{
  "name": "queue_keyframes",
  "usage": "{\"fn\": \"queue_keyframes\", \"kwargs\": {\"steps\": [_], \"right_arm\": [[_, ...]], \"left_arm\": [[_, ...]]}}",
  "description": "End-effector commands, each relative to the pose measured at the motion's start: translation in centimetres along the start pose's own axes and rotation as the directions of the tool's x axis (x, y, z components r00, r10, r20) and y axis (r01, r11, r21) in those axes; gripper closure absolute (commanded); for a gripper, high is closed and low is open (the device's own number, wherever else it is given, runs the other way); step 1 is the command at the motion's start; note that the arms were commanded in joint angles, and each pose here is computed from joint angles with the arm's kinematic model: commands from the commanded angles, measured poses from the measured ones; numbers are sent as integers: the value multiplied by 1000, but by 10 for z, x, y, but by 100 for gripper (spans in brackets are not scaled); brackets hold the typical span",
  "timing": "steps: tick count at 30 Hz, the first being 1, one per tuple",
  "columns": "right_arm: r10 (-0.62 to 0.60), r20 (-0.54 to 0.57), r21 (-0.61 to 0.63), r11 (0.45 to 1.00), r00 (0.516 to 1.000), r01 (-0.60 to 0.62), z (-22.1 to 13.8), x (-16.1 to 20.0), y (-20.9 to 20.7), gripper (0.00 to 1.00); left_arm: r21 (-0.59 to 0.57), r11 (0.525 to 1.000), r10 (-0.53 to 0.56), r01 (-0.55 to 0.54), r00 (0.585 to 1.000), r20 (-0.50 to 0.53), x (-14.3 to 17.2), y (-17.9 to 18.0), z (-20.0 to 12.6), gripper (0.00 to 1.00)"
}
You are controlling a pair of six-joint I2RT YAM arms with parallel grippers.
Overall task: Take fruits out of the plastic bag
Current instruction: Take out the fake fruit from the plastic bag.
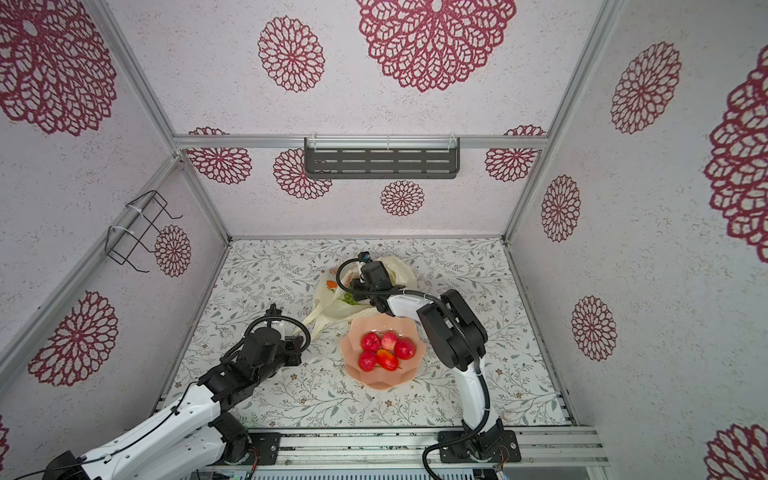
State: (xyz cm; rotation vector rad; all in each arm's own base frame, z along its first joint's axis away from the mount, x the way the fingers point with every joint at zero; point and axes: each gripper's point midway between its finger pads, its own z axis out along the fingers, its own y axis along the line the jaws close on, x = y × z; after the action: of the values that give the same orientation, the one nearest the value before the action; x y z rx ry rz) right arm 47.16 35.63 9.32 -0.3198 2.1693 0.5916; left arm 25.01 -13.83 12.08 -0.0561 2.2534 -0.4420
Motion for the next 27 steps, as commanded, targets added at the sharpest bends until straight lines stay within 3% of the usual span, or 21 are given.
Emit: {"fn": "queue_keyframes", "kwargs": {"steps": [1, 8, 12, 20, 27], "right_arm": [[48, 112, 56, 997, 993, -54, 2, -41, -8, 62], [39, 284, 186, 978, 958, -95, -4, -93, -33, 54], [10, 315, 221, 972, 949, -83, -3, -112, -40, 50], [20, 221, 230, 971, 975, -72, 9, -80, -50, 41], [50, 148, 154, 985, 988, -73, 25, -56, -48, 31]], "left_arm": [[24, 1000, 19, -19, 1000, 18, -10, -8, -7, 100], [22, 1000, 14, -14, 1000, 5, -3, -5, -7, 100], [23, 1000, 16, -16, 1000, 0, -1, -4, -7, 100], [14, 1000, 15, -15, 1000, 6, 1, -1, -4, 100], [21, 1000, 20, -19, 1000, -5, 3, -3, 0, 100]]}}
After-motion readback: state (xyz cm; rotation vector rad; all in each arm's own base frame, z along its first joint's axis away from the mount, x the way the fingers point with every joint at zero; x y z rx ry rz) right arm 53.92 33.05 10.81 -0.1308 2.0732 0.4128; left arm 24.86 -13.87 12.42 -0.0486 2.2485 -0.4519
